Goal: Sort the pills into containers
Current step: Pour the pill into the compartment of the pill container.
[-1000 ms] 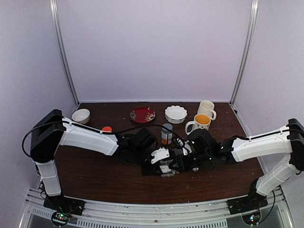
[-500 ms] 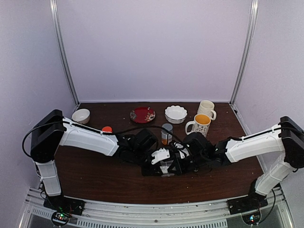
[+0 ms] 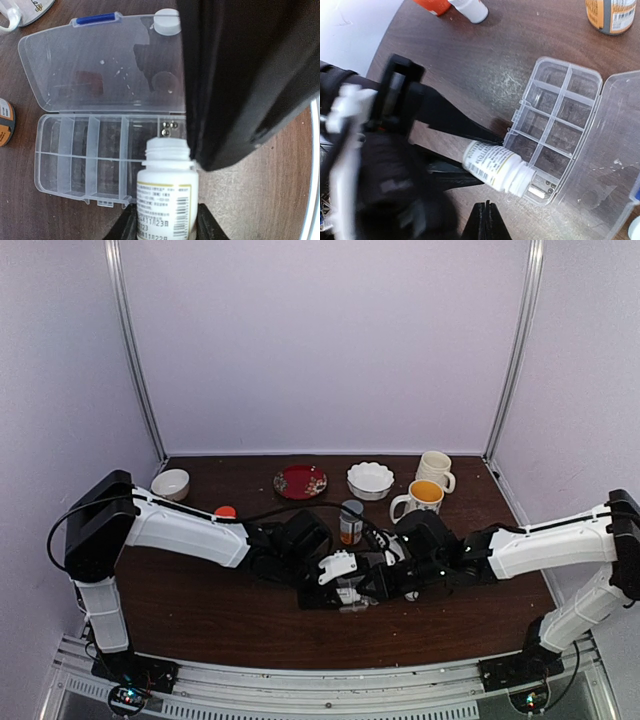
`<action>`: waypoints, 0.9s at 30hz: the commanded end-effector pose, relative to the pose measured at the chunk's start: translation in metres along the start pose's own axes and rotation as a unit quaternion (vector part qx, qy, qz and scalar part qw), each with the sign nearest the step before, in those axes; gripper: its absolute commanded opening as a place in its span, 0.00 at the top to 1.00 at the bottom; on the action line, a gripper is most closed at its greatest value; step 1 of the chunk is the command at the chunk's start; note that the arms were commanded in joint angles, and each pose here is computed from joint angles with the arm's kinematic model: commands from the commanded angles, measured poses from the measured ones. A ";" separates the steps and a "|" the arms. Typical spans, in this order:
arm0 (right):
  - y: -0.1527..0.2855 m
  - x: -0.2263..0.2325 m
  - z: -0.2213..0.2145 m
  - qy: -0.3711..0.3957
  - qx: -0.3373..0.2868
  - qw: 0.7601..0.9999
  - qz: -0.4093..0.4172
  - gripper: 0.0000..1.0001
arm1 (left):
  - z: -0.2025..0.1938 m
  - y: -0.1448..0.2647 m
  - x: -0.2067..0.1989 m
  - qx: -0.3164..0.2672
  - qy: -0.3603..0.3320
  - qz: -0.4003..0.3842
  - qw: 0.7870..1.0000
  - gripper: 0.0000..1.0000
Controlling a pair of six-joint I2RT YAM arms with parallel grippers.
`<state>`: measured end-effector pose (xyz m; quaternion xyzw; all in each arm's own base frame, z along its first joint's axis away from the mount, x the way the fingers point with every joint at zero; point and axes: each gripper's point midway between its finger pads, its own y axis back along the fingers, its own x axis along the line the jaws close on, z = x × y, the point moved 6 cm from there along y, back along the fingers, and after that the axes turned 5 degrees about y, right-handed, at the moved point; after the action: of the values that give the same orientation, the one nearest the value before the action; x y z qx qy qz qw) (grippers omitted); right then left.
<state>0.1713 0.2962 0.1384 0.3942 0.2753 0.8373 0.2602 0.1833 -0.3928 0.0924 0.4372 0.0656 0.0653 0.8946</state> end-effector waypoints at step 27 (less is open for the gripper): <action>-0.027 -0.003 -0.002 0.005 0.021 1.000 -0.012 1.00 | 0.003 -0.006 -0.009 0.004 -0.017 -0.015 1.000 1.00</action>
<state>0.1730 0.3017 0.1096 0.4006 0.3073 0.8208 0.2671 0.1823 -0.3942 0.0923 0.4373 0.0643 0.0627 0.8948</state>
